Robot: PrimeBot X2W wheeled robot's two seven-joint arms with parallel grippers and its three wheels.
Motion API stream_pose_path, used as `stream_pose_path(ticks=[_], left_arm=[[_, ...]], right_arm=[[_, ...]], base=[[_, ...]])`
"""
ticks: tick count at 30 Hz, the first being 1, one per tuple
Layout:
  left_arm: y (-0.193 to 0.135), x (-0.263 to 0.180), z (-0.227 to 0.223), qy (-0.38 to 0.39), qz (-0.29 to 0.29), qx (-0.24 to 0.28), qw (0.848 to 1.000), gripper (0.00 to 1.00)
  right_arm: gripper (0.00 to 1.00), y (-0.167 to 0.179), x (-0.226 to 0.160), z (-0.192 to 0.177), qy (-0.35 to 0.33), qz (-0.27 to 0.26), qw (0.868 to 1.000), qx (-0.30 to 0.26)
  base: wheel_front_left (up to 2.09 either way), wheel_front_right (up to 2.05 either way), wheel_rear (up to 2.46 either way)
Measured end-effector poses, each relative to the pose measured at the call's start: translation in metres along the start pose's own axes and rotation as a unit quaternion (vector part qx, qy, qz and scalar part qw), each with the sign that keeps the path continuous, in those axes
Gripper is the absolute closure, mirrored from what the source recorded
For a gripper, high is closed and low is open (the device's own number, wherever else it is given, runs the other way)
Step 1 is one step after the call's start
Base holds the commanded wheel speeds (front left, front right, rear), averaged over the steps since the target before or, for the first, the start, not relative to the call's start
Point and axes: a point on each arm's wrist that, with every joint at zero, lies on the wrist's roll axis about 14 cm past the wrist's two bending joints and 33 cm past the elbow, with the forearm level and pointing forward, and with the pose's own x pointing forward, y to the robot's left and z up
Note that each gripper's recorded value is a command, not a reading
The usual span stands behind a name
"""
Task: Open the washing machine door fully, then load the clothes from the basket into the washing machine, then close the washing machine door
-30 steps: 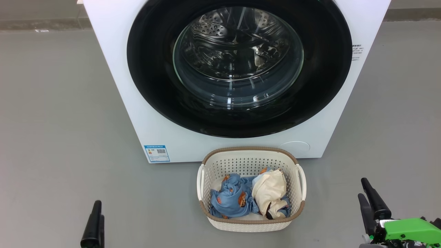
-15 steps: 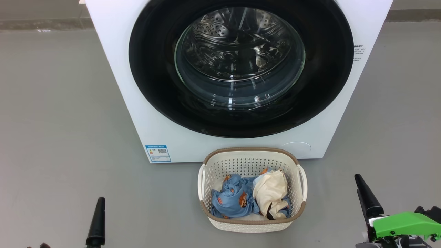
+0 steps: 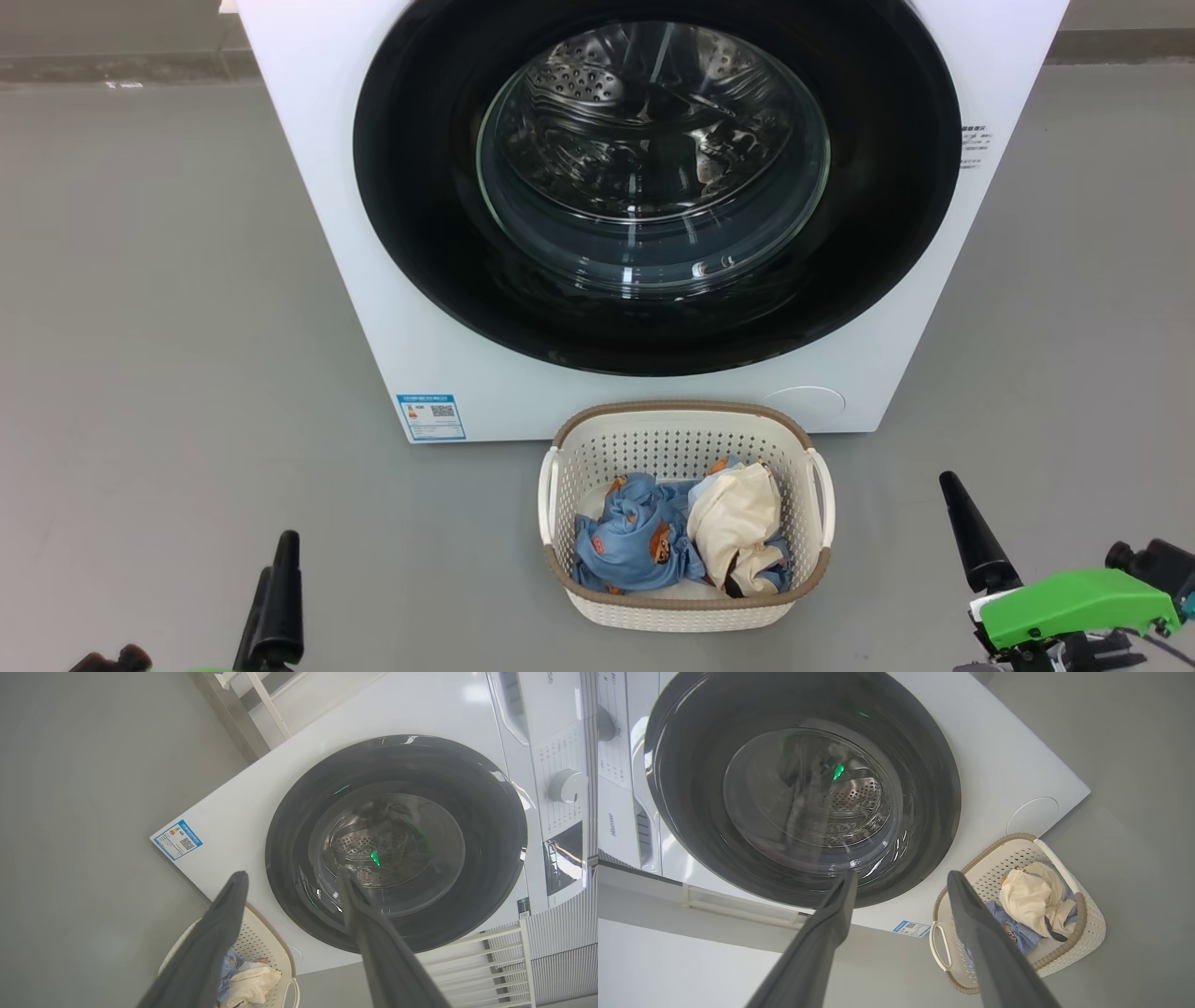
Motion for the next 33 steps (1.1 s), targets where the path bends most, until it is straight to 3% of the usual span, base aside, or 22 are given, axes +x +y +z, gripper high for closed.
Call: stream_pose_path(ticks=[15, 33], left_arm=[[-0.002, 0.000, 0.003, -0.006, -0.008, 0.102, 0.995, 0.00], [-0.007, -0.002, 0.002, -0.010, -0.024, 0.232, 0.972, 0.00]], right_arm=[[0.00, 0.009, 0.005, -0.003, 0.008, 0.019, 0.995, -0.100], [0.00, 0.014, 0.006, -0.009, 0.016, 0.039, 0.976, -0.214]], base=[[0.00, 0.00, 0.00], [0.00, 0.00, 0.00]])
